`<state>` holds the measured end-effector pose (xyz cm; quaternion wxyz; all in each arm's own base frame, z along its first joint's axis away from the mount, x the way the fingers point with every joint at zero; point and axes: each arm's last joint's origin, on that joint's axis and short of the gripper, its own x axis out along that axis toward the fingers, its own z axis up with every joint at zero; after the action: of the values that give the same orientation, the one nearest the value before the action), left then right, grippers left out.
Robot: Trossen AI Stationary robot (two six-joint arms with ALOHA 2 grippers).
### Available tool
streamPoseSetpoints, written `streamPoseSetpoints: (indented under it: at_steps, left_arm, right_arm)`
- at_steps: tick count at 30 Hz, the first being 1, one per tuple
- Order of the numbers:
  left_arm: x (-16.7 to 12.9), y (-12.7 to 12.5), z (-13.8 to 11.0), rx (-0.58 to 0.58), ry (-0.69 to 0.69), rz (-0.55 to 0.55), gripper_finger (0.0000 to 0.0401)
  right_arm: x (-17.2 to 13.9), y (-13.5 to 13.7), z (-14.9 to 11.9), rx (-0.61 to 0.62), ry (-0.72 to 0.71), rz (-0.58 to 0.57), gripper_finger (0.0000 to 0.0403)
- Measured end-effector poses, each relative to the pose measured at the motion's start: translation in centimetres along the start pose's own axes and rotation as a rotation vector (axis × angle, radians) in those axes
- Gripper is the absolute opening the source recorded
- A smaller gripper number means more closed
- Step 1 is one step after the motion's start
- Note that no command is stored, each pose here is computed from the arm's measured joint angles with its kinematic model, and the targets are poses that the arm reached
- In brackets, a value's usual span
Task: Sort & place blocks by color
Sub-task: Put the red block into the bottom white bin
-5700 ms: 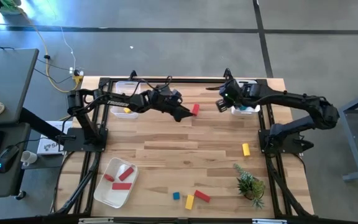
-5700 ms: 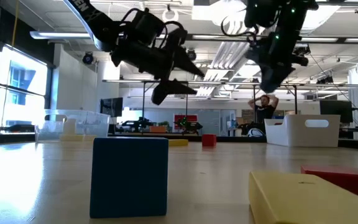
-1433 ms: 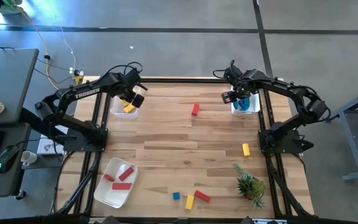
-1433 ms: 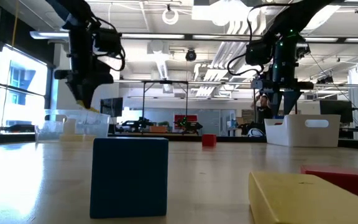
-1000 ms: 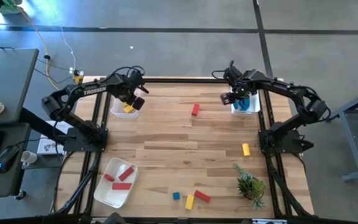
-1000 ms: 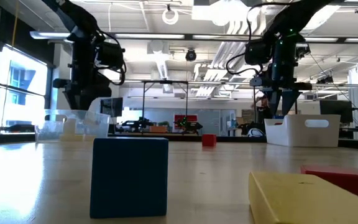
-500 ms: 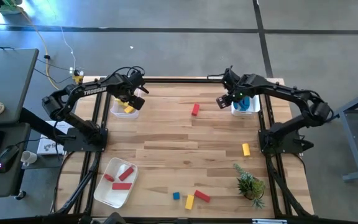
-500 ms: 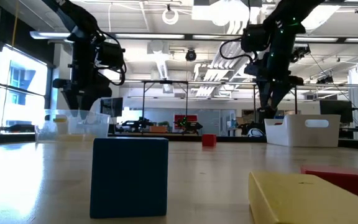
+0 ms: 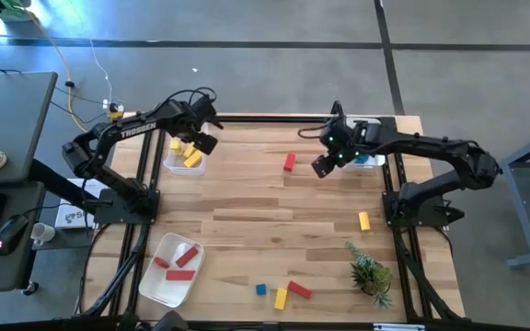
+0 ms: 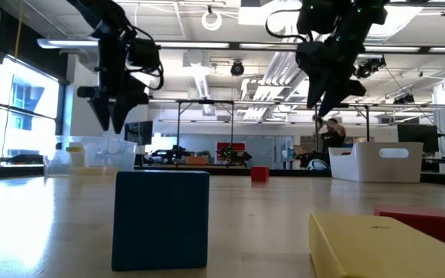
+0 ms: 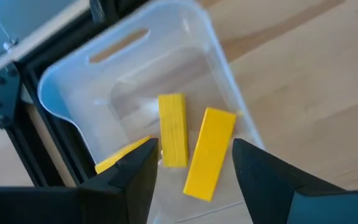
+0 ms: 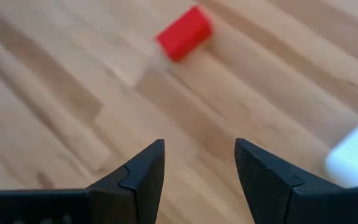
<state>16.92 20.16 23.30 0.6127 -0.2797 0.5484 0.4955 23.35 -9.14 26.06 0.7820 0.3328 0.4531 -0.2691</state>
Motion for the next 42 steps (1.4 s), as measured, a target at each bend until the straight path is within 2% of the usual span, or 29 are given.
streamPoseSetpoints:
  at_steps: [4,10,13,19,26,28,35,42]
  left_arm:
    - [-1.4,-0.6,0.7,0.013,-0.039,-0.041,0.0193]
    - [-3.5,-2.4,1.1,0.05,-0.07,-0.191,0.0191]
    - [-4.2,-3.6,0.8,0.087,-0.077,-0.245,0.0191]
    - [-5.1,-6.1,-0.4,0.137,-0.088,-0.286,0.0192]
    - [-6.0,-8.5,-1.8,0.191,-0.111,-0.329,0.0189]
    - [-6.2,-9.0,-2.1,0.21,-0.119,-0.34,0.0189]
    - [-6.6,-9.8,-2.7,0.246,-0.13,-0.354,0.0188]
    - [-6.7,-10.0,-2.8,0.287,-0.139,-0.351,0.0189]
  right_arm:
    - [0.1,1.6,-0.6,-0.058,-0.013,0.045,0.0181]
    - [0.2,3.1,-1.5,-0.085,-0.002,0.077,0.0181]
    - [0.3,3.5,-1.8,-0.139,-0.01,0.065,0.0181]
    - [0.3,4.0,-1.6,-0.193,-0.084,0.045,0.0181]
    - [0.2,4.5,-0.7,-0.193,-0.169,0.091,0.0182]
    - [0.1,4.6,-0.7,-0.197,-0.159,0.122,0.0182]
    - [-0.1,6.0,-1.3,-0.203,-0.066,0.343,0.0181]
    - [-0.6,9.3,-4.0,-0.298,-0.039,0.452,0.0182]
